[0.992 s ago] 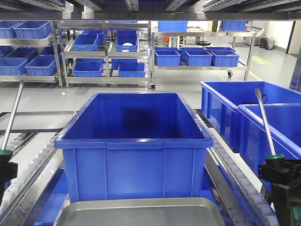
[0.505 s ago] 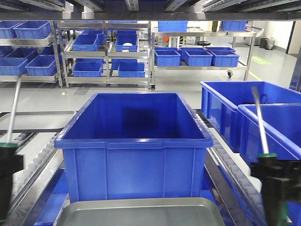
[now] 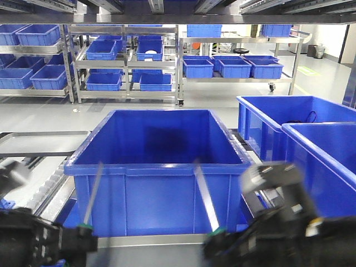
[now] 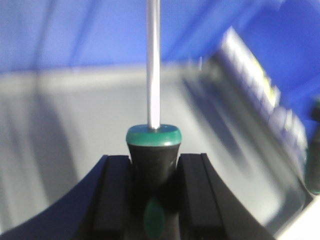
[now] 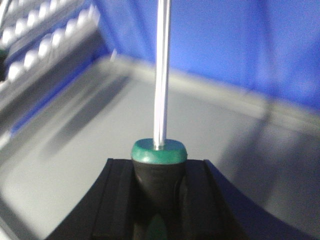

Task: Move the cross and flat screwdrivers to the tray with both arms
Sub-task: 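Tilt both grippers down and lower the screwdrivers onto the grey tray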

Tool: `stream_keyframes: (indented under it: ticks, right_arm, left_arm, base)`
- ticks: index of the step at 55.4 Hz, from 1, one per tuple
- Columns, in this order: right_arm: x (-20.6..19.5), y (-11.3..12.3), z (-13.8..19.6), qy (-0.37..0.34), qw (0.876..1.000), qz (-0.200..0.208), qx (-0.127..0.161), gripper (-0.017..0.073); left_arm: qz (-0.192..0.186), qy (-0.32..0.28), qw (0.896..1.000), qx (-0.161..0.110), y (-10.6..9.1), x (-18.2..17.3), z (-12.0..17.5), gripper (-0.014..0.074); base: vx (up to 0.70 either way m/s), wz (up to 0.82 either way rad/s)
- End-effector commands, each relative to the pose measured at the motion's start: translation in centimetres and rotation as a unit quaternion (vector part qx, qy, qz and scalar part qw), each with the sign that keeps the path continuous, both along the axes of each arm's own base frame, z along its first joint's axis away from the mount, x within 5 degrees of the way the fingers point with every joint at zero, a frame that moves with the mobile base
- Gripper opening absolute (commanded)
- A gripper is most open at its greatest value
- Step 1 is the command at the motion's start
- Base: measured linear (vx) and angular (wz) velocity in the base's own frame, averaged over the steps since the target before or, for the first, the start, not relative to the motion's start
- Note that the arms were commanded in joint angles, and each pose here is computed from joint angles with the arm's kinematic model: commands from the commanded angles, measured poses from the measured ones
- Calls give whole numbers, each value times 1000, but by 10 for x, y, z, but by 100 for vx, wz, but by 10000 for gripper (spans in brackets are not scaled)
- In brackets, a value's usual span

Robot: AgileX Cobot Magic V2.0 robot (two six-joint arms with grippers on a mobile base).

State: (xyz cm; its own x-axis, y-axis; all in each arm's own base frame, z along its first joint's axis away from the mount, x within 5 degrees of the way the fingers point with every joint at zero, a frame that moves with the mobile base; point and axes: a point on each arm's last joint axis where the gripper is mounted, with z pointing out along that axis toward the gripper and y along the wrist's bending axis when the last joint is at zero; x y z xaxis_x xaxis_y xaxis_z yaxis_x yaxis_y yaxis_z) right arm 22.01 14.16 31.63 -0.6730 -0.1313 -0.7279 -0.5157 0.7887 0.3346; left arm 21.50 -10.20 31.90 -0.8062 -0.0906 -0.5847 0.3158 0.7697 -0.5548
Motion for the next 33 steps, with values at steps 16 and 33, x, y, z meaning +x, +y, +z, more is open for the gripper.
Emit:
stream_keyframes:
  ticks: [16,33]
  right_arm:
    - [12,13,-10,63,997,-24,34,201]
    - [14,12,-10,57,998,-26,27,422]
  left_arm:
    - [-35,24,999,-18,-10,8,-3,197]
    - [-38,42,998,-16,-11,13,-10,487]
  base:
    - [0,0]
    - [0,0]
